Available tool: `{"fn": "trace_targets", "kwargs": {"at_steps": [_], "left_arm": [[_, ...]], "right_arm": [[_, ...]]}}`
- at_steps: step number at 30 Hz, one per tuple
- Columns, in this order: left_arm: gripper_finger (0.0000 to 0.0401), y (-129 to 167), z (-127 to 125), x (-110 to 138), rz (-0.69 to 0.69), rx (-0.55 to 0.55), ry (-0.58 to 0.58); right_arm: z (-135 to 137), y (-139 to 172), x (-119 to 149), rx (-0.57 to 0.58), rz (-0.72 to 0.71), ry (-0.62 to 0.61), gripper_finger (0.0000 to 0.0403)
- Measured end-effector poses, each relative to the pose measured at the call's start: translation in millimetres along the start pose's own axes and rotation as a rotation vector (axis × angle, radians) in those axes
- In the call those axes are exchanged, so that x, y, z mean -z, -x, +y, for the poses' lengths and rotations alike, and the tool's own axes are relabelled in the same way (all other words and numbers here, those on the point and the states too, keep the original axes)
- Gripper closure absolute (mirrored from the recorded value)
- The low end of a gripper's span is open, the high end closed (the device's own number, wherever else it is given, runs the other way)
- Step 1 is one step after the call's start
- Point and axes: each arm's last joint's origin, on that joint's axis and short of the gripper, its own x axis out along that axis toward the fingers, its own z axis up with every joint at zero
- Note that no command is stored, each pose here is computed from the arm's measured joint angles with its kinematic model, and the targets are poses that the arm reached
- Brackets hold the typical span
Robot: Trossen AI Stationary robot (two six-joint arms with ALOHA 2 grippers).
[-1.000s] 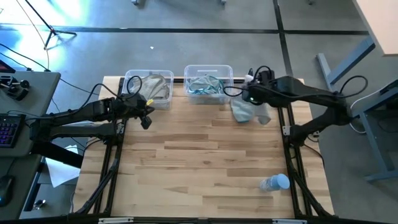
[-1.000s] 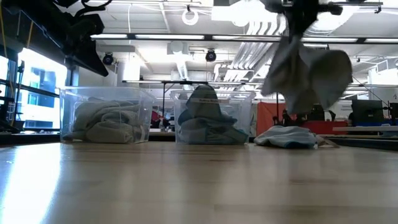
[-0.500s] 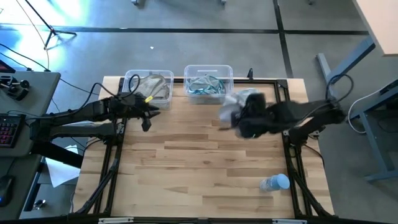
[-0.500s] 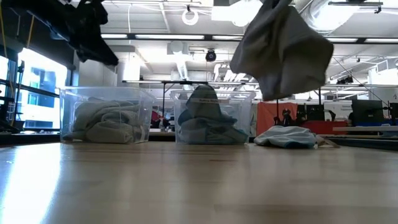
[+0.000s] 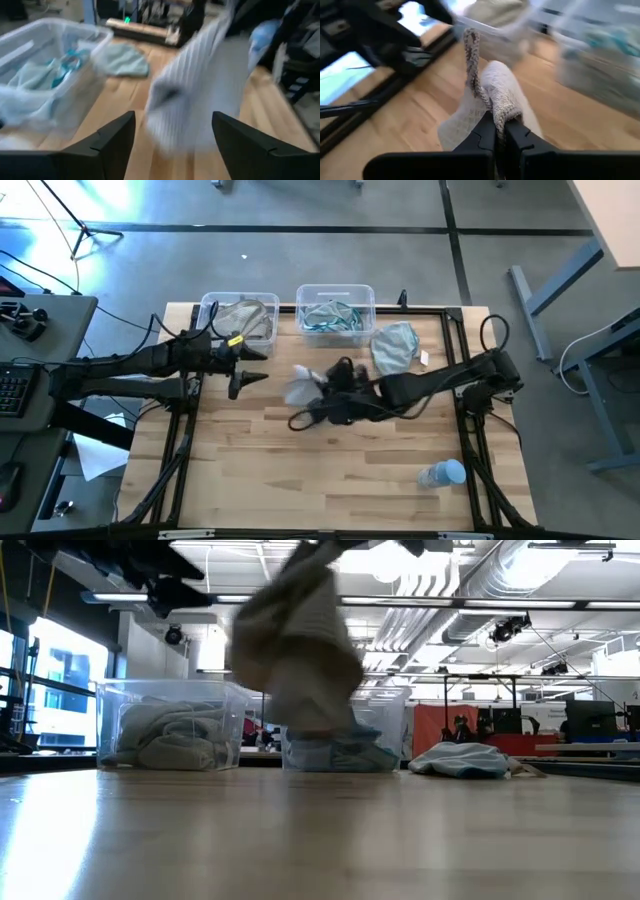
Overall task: Sort microfiber towel by color & place in baskets
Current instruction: Put the gray towel into the left transparent bin
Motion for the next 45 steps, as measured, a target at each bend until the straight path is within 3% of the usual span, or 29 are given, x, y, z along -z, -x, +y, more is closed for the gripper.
{"fn": "trace_targets", "kwargs": {"at_steps": [10, 15, 21, 30, 33, 36, 42, 45], "left_arm": [[0.0137, -30.2, -22.6, -12.8, -0.116, 0.173, 0.011], [0.0137, -48.4, -29.1, -17.5, -0.130, 0.128, 0.007], [0.0137, -72.1, -36.7, -35.8, -0.126, -0.009, -0.043], [0.0141, -109.6, -51.2, -45.5, 0.019, -0.029, -0.042], [0.0165, -116.7, -52.9, -45.9, 0.039, -0.052, -0.021], [0.0215, -120.0, -53.3, -49.1, 0.034, -0.069, 0.010], [0.0373, -116.8, -54.3, -59.8, 0.014, -0.082, 0.029], [0.0382, -113.0, -53.3, -65.4, 0.022, -0.127, 0.024]], "right_arm": [[1.4, -32.3, -40.5, -0.197, -0.098, 0.127, 0.0403], [-2.6, -39.9, -51.0, -0.293, -0.077, 0.178, 0.0403], [-3.3, -42.0, -53.3, -0.358, -0.061, 0.281, 0.0403], [-9.9, -24.9, -64.3, -0.380, -0.098, 0.418, 0.0403], [-15.9, -14.4, -68.1, -0.376, -0.081, 0.436, 0.0403], [-23.4, -5.2, -69.3, -0.356, -0.043, 0.452, 0.0403], [-36.6, -0.8, -65.5, -0.273, 0.044, 0.500, 0.0403], [-42.2, -0.3, -67.5, -0.229, 0.055, 0.466, 0.0402]]}}
